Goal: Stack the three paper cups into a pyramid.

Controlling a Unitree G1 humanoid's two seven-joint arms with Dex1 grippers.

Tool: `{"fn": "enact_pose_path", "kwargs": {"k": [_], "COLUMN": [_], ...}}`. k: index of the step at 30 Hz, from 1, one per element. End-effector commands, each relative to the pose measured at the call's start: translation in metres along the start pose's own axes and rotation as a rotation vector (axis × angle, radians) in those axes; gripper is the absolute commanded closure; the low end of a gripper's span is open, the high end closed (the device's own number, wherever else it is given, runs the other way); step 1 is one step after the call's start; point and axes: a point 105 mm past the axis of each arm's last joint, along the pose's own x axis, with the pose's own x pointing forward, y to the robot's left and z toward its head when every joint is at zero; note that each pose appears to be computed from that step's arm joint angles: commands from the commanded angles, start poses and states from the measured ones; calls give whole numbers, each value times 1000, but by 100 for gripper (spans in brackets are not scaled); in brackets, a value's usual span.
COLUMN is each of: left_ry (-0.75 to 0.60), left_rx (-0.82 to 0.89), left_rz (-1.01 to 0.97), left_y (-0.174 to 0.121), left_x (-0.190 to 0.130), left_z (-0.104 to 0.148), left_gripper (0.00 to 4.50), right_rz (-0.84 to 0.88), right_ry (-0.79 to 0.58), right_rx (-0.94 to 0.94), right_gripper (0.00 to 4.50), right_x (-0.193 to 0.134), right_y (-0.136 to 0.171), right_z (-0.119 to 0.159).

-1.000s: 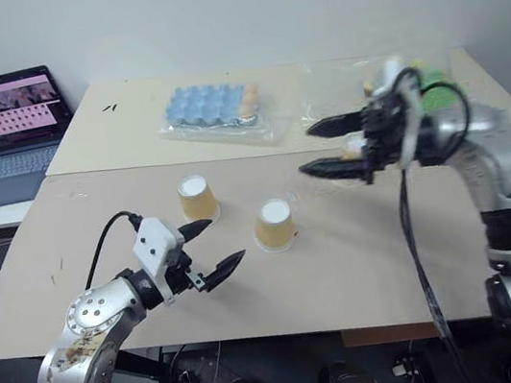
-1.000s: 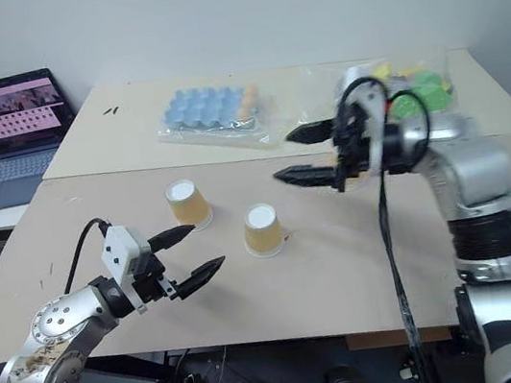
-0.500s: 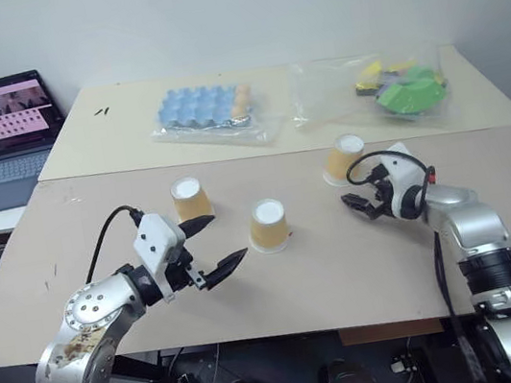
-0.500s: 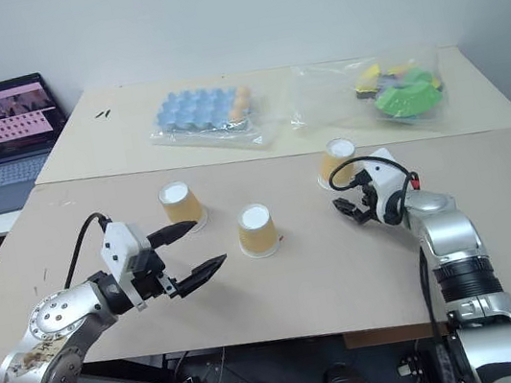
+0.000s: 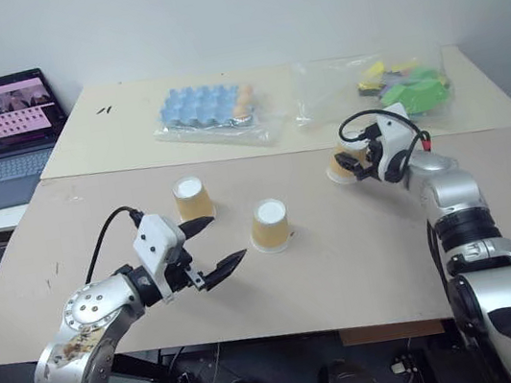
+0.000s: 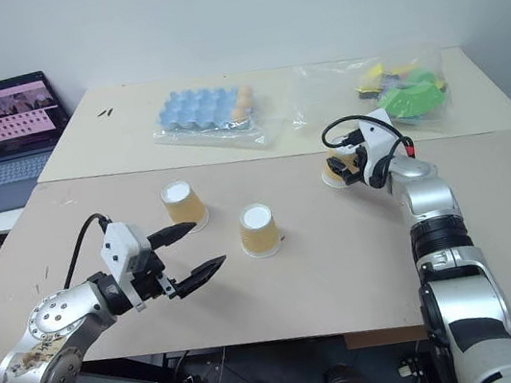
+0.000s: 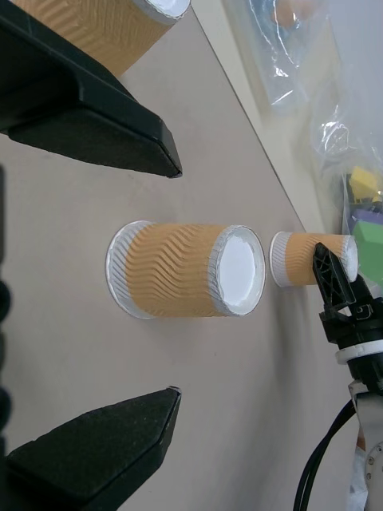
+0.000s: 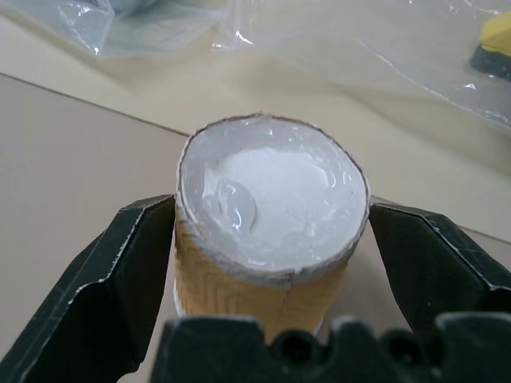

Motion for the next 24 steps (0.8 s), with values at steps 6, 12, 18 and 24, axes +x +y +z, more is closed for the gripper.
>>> {"fn": "enact_pose_path", "kwargs": {"k": [6, 12, 18, 24], "left_ry": [-18, -14, -9, -5], "left_rx": [35, 36, 33, 27], "left_rz": [17, 18, 11, 8], "left_y": [0, 0, -2, -3], "left_x": [-4, -5, -4, -4], "left_z": [8, 8, 6, 6], "left_gripper": [0, 0, 0, 0], "right_rz": [1, 12, 92, 408], "right_ry": [-99, -116, -211, -166], "right_rx": [16, 3, -57, -260], "right_gripper": [8, 170, 177, 177], "right_x": [5, 5, -7, -51], "right_y": [-1, 1, 9, 35], "right_z": [27, 30, 52, 48]}}
